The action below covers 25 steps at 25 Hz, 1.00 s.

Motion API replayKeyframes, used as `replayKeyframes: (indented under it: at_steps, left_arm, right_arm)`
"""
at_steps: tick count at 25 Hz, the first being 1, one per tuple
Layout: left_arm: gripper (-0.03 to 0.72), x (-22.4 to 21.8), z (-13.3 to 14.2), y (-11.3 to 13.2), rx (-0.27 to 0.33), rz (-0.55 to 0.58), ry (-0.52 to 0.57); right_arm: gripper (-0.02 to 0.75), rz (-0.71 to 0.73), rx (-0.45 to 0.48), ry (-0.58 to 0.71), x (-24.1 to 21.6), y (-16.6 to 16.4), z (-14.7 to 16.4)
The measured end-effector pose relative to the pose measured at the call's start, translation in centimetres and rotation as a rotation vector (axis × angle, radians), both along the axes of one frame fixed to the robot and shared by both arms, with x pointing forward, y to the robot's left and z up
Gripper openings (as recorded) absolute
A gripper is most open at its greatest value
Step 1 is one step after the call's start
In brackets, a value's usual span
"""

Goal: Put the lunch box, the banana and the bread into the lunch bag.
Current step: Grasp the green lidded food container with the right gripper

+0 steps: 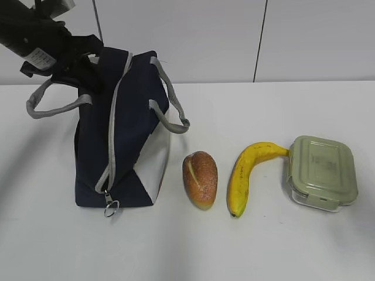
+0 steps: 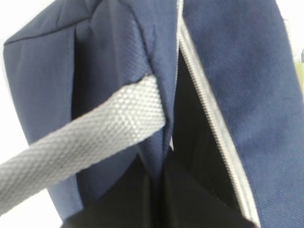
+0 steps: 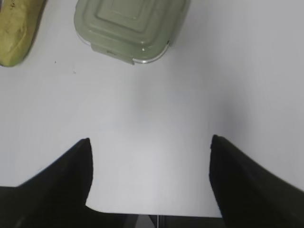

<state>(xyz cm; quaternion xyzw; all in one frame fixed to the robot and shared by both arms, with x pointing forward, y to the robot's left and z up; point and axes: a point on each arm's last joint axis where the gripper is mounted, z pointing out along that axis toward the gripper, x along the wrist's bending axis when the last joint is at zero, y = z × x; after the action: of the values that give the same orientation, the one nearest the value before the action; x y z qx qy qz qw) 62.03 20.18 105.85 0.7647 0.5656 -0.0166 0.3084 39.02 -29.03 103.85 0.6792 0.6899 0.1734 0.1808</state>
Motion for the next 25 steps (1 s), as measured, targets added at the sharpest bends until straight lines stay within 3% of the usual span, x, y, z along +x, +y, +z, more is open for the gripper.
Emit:
replayKeyframes:
  at_steps: [17, 25]
  left_arm:
    - [0.0, 0.0, 0.0, 0.0, -0.002, -0.001, 0.002]
    - [0.0, 0.0, 0.0, 0.0, -0.002, -0.001, 0.002]
  right_arm:
    - [0.563, -0.08, 0.036, 0.223, 11.5, 1.1, -2.2]
    - [0.563, -0.111, 0.162, 0.239, 12.4, -2.0, -2.7]
